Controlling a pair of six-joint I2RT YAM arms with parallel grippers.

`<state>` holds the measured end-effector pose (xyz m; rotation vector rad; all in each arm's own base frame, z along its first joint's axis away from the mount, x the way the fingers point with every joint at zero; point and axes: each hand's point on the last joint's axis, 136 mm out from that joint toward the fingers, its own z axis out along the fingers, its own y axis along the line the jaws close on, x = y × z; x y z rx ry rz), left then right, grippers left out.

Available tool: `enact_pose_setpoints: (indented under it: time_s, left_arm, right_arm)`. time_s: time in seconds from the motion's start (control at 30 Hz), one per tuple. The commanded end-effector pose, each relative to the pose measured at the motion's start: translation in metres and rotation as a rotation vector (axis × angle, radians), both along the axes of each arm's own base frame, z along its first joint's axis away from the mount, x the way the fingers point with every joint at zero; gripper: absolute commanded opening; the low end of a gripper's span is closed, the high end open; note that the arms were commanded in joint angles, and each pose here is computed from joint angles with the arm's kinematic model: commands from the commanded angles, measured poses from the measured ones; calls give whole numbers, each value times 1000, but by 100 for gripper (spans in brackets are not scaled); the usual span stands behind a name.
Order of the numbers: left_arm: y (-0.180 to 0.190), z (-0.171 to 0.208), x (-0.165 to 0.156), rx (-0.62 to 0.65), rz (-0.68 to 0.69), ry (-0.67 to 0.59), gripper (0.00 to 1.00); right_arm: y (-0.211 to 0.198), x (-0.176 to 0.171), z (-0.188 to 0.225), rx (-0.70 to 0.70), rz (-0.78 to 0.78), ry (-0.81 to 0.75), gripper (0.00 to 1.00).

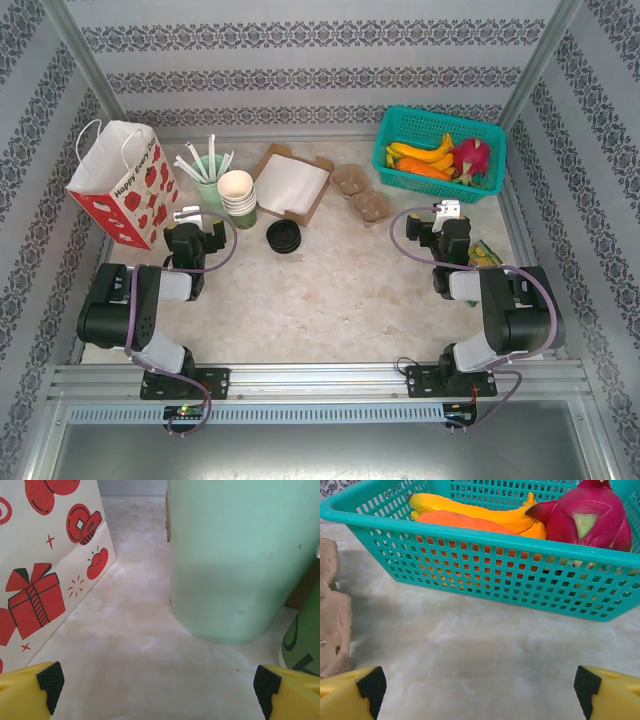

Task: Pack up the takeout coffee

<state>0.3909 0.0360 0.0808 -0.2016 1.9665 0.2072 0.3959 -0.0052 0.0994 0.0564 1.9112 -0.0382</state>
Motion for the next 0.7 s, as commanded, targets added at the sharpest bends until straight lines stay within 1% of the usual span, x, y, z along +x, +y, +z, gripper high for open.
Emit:
enact_pose_setpoints:
  time_s: [0.0, 0.57, 0.67]
  left_arm:
    - [-3, 7, 1, 9, -4, -37, 99]
    - [-3, 6, 1, 9, -4, -36, 99]
    - [-5, 6, 2, 8, -21, -34, 99]
  right_arm:
    - [0, 0, 7, 3, -11, -33, 98]
    - [2, 1, 7, 11, 6, -29, 98]
    - [2, 1, 7, 13, 10, -32, 98]
